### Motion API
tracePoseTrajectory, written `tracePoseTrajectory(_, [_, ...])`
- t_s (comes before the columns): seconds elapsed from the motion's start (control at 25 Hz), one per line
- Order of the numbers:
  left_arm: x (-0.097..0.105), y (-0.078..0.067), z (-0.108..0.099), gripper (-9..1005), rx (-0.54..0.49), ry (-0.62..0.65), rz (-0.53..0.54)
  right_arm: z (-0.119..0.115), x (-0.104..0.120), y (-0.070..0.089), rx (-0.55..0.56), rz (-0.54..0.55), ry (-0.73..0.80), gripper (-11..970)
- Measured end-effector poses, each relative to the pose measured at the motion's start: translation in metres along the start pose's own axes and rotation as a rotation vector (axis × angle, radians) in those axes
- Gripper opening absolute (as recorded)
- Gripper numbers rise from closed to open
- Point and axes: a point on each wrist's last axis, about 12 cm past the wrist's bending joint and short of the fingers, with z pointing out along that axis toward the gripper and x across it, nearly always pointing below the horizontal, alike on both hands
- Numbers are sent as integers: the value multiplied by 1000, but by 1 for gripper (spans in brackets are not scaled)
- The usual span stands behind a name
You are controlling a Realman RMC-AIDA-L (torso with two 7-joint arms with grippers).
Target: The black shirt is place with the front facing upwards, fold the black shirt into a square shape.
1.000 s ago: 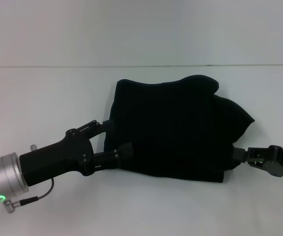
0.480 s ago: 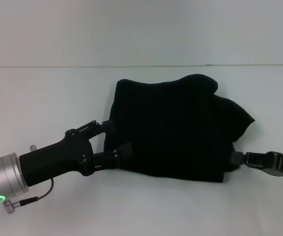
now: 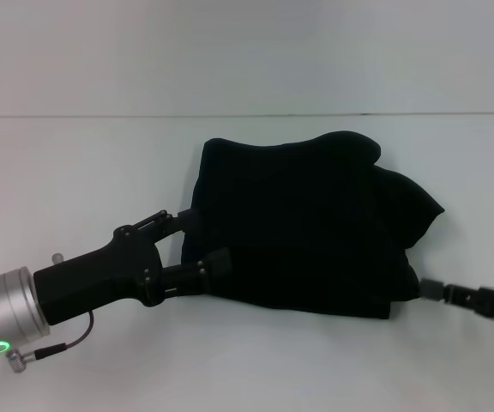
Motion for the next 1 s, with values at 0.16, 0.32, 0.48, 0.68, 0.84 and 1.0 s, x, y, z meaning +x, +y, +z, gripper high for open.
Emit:
tracePoseTrajectory(0.16, [-1,1,-1,937,-8,-7,-1,-9,-7,-4,26,72,-105,140])
tracePoseTrajectory(0.32, [0,0,-2,937,-11,-8,-3,-8,-24,-5,23,145,-198,143])
tracePoseTrajectory(0.48, [1,0,-3,937,-18,-14,-3,14,-45,-6,47,226,-195,238])
tracePoseTrajectory(0.68, [2,-1,-3,936,-14,-15,-4,35,-53,-7,93,276,-107,461])
tracePoseTrajectory(0.84, [2,-1,-4,936,-15,-17,-7,29,-50,-10,112,319,-106,628])
tracePoseTrajectory(1.0, [2,-1,-4,937,-14,-15,-8,17,-46,-15,136,356,-118,805])
